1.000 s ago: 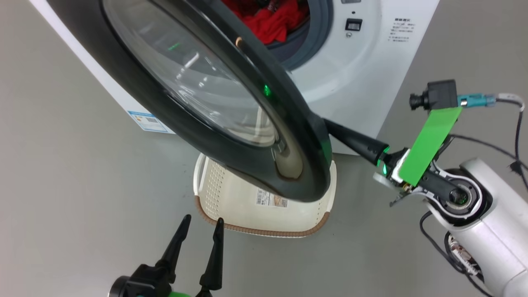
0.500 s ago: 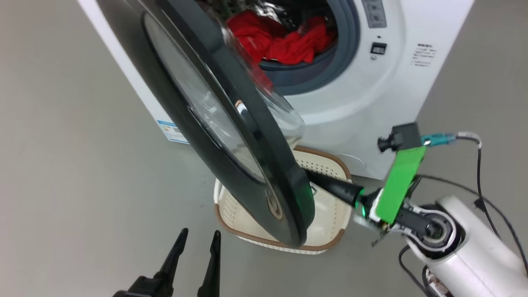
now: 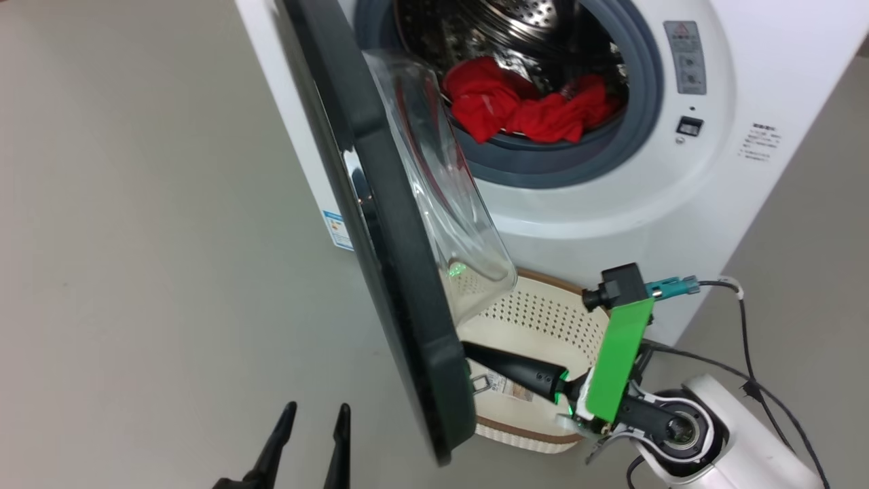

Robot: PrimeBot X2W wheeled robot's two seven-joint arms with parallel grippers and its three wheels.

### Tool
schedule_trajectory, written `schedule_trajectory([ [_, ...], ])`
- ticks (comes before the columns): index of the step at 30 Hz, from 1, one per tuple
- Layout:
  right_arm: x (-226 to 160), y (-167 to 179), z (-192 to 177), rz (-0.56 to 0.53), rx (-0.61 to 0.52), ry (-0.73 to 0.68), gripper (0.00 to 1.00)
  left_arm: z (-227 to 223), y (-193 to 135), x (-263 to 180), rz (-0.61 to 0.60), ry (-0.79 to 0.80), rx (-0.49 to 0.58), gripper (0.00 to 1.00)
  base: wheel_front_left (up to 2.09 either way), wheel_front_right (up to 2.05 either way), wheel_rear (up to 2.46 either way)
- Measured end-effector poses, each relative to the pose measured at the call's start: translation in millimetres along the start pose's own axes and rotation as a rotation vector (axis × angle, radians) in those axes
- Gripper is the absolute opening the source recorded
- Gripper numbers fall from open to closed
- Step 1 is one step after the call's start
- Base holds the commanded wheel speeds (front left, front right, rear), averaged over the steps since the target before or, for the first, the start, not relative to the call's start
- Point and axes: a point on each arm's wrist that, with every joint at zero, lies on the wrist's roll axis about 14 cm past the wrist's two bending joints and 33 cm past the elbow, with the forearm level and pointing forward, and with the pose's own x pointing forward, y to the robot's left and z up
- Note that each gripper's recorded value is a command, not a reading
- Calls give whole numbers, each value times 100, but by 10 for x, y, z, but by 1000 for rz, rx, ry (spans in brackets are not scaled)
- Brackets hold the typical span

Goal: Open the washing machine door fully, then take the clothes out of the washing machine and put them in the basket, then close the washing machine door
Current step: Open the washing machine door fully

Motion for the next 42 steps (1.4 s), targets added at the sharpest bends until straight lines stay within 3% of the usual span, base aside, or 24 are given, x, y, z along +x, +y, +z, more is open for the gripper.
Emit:
schedule_trajectory([
  [8, 165, 105, -211, 20, -20, 78, 0, 79, 191, -108, 69, -29, -2, 100, 0, 0, 0],
  [23, 190, 120, -215, 17, -35, 69, 0, 83, 240, -149, 89, -31, -3, 100, 0, 0, 0],
  [26, 154, 72, -191, -4, -45, 43, 38, 83, 225, -150, 79, -32, -7, 100, 0, 0, 0],
  [27, 130, 46, -172, -13, -45, 27, 45, 84, 222, -151, 77, -33, -7, 100, 0, 0, 0],
  [30, 52, -47, -142, -47, -48, -15, 49, 83, 213, -155, 71, -35, -5, 100, 0, 0, 0],
  [32, -25, -135, -128, -77, -42, -45, 88, 82, 197, -159, 59, -36, -5, 100, 0, 0, 0],
  [33, -63, -179, -125, -91, -37, -61, 100, 79, 195, -162, 58, -36, -5, 100, 0, 0, 0],
  [42, -496, -571, -24, -218, 3, -225, 100, 72, 154, -137, 28, -37, 2, 100, 0, 0, 0],
])
